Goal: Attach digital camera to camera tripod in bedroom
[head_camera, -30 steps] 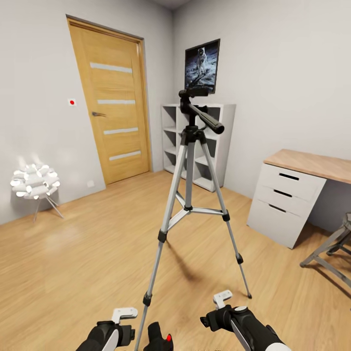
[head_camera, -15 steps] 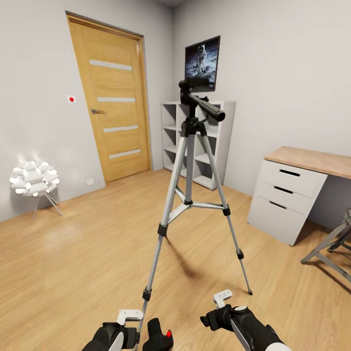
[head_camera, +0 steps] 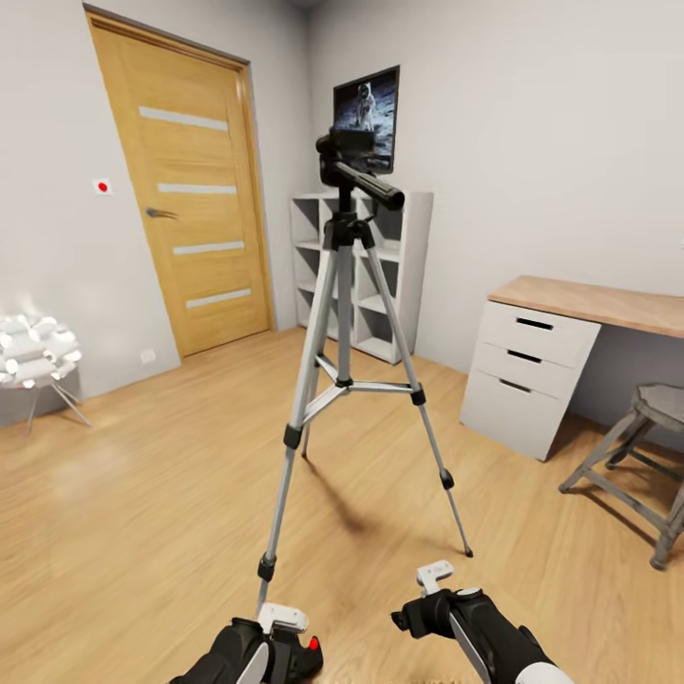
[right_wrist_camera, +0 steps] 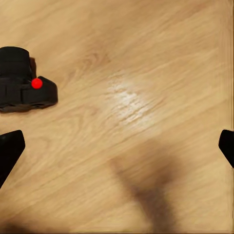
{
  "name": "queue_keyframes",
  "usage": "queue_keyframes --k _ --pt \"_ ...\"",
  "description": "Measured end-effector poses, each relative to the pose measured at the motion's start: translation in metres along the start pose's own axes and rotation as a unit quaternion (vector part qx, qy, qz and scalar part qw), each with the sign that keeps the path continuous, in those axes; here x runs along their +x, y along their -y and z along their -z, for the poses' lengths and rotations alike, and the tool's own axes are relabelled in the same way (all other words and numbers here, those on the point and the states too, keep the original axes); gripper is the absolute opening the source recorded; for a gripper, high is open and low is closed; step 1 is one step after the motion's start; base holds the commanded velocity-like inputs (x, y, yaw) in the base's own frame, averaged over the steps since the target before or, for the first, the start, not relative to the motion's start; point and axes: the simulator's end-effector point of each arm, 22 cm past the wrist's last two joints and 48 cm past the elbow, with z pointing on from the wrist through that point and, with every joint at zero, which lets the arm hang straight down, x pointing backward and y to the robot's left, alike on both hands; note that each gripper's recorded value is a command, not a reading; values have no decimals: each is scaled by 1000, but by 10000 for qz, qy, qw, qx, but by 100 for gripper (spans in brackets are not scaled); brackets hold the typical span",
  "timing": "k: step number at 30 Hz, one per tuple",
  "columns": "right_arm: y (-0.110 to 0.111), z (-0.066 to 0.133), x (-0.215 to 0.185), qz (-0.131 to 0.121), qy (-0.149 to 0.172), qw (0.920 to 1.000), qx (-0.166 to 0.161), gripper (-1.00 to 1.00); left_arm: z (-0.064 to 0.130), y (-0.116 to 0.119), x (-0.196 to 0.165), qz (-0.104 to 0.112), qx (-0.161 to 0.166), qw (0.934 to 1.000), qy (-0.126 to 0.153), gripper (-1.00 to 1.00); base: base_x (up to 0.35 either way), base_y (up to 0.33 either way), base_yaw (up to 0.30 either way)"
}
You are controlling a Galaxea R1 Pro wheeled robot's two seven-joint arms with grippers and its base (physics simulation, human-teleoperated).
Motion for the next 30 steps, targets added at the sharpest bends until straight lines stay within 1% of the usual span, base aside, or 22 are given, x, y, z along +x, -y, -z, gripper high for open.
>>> queue_keyframes --k 1,2,6,8,12,13,14,15,17,18,19,20,21,22,23,25,28,30 --pt "1 -1 0 2 11 10000 1 100 -2 1 1 -16 2 10000 -7 100 0 0 -235" --pt "-1 1 -9 16 86 9999 -80 100 -3 3 3 -66 5 10000 -35 100 0 0 -231" --pt "-7 -3 -8 8 65 9997 -223 100 -11 3 8 -93 -11 9999 -53 100 0 0 -220" --pt "-8 -5 -5 -20 -7 9996 -264 100 -15 4 9 -96 -6 9999 -49 100 0 0 -191" --pt "-7 -4 -19 8 126 9996 -259 100 -18 10 5 -148 24 9998 -92 100 0 0 -107" --pt "-3 6 -44 62 401 9990 -200 100 -18 10 2 -170 24 9998 -104 100 0 0 -18" --pt "2 15 -57 70 444 9989 -133 100 -20 11 2 -176 23 9998 -108 100 0 0 -11" --pt "4 20 -61 52 398 9991 -110 100 -22 11 3 -180 20 9998 -110 100 0 0 -9" --pt "4 20 -59 40 366 9993 -119 100 -26 11 5 -181 18 9998 -110 100 0 0 -8" --pt "3 20 -60 30 342 9993 -149 100 -28 11 6 -182 15 9998 -110 100 0 0 -5" --pt "-2 23 -62 30 318 9991 -266 100 -29 11 7 -184 10 9998 -106 100 0 0 -5" --pt "-2 22 -60 32 316 9991 -268 100 -31 11 8 -184 10 9998 -106 100 0 0 -4" --pt "-5 22 -60 34 308 9989 -346 100 -33 10 8 -185 5 9998 -99 100 0 0 -2" --pt "-13 24 -60 45 293 9982 -521 100 -34 9 5 -194 -13 9998 -68 100 0 0 -2" --pt "-13 22 -59 48 291 9982 -525 100 -36 9 6 -192 -12 9998 -68 100 0 0 -2" --pt "-23 24 -60 70 321 9968 -731 100 -39 5 -1 -231 -61 9997 -21 100 0 0 -1" --pt "-26 23 -62 102 383 9959 -807 100 -44 1 -3 -266 -111 9996 -30 100 0 0 0" --pt "-29 26 -67 129 488 9948 -881 100 -49 -7 -12 -317 -183 9993 -119 100 0 0 0"
